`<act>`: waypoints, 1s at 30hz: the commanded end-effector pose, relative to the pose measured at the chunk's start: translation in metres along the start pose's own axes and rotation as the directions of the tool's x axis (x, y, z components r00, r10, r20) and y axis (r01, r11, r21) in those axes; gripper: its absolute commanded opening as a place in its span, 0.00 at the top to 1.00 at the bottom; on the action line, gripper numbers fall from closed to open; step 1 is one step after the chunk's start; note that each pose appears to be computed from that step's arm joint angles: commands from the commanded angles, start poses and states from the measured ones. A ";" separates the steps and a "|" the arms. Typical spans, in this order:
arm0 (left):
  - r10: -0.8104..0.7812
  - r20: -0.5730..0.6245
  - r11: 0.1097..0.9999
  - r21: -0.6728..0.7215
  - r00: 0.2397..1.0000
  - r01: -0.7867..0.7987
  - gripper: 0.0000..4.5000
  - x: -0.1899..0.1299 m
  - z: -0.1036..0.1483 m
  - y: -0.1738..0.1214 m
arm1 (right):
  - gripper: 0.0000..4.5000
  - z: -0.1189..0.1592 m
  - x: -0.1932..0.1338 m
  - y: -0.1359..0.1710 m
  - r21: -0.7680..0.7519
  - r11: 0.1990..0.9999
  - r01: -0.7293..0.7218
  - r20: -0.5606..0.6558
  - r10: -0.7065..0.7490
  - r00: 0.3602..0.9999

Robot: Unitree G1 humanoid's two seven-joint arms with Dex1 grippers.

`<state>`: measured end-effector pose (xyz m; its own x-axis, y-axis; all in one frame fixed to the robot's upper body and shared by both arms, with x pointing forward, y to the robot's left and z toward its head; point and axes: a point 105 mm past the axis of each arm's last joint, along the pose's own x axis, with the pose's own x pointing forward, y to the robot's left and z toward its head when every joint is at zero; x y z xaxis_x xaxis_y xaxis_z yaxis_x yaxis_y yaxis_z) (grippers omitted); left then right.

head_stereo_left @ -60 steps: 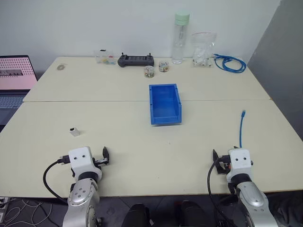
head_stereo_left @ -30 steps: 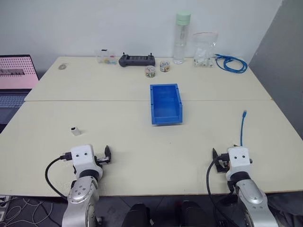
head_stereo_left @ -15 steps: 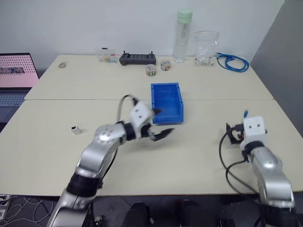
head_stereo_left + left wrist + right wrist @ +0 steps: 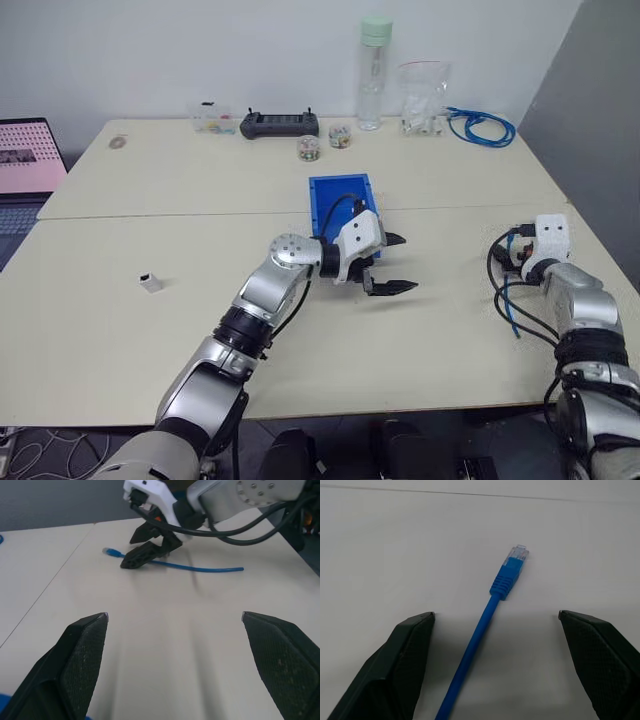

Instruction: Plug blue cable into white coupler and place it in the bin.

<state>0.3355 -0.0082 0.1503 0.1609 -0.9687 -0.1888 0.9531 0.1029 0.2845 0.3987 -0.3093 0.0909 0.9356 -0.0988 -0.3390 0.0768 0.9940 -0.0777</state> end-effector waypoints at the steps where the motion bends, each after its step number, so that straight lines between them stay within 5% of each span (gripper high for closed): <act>1: 0.006 0.042 0.999 0.041 0.999 -0.008 0.00 -0.002 0.017 0.005 | 0.06 -0.002 0.004 0.001 -0.007 1.000 -0.018 0.008 0.018 1.000; 20: 0.088 0.007 0.992 0.092 0.996 -0.088 0.00 0.001 0.008 0.008 | 0.98 -0.049 0.006 -0.002 0.121 0.993 0.002 -0.069 0.007 0.998; 27: 0.076 0.008 0.994 0.083 0.997 -0.077 0.00 -0.005 0.007 0.004 | 0.99 -0.030 0.004 0.006 0.088 0.994 -0.061 -0.017 0.063 0.998; 30: 0.086 0.009 0.992 0.092 0.996 -0.086 0.00 -0.015 0.008 0.002 | 0.99 -0.009 -0.008 0.031 -0.010 0.972 -0.234 0.030 0.234 0.972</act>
<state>0.3392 0.0016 0.1464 0.2468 -0.9488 -0.1972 0.9228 0.1680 0.3467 0.3964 -0.2996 0.0806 0.9544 -0.0018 -0.2985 0.0010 1.0000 -0.0027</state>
